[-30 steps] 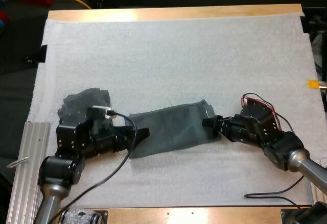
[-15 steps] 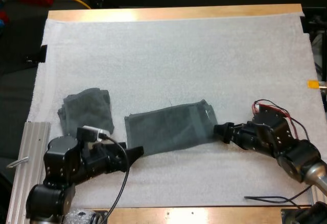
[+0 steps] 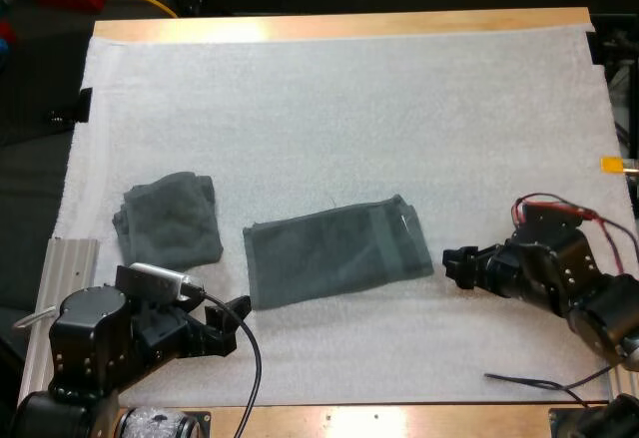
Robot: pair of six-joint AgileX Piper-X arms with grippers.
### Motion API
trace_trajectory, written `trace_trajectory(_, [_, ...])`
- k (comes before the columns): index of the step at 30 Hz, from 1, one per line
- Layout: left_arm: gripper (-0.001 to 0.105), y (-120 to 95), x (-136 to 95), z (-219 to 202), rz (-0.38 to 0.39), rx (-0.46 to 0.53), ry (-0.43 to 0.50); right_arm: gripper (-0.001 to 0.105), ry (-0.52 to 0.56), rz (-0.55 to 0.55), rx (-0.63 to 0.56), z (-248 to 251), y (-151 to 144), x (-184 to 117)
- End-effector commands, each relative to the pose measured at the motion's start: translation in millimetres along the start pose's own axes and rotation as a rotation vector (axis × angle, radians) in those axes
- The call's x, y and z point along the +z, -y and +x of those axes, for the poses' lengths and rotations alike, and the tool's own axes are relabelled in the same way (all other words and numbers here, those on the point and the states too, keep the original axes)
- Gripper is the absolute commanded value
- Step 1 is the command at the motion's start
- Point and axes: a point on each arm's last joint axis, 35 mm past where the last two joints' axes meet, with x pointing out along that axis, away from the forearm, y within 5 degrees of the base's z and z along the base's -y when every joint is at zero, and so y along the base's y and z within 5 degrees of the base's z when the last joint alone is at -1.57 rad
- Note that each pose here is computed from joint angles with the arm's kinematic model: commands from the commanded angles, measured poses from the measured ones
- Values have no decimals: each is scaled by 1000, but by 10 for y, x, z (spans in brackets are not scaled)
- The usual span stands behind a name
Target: Pick towel from pile, fold and stack
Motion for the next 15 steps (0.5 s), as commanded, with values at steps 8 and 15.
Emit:
trace_trajectory(8, [68,18,-11,-53,0,20,2,69,107,-87,-116,-333,-35,320])
trace_trajectory(15, [68,26,-29,-53,-6,-12,-23,69,67,-42,-110,-329,227,497])
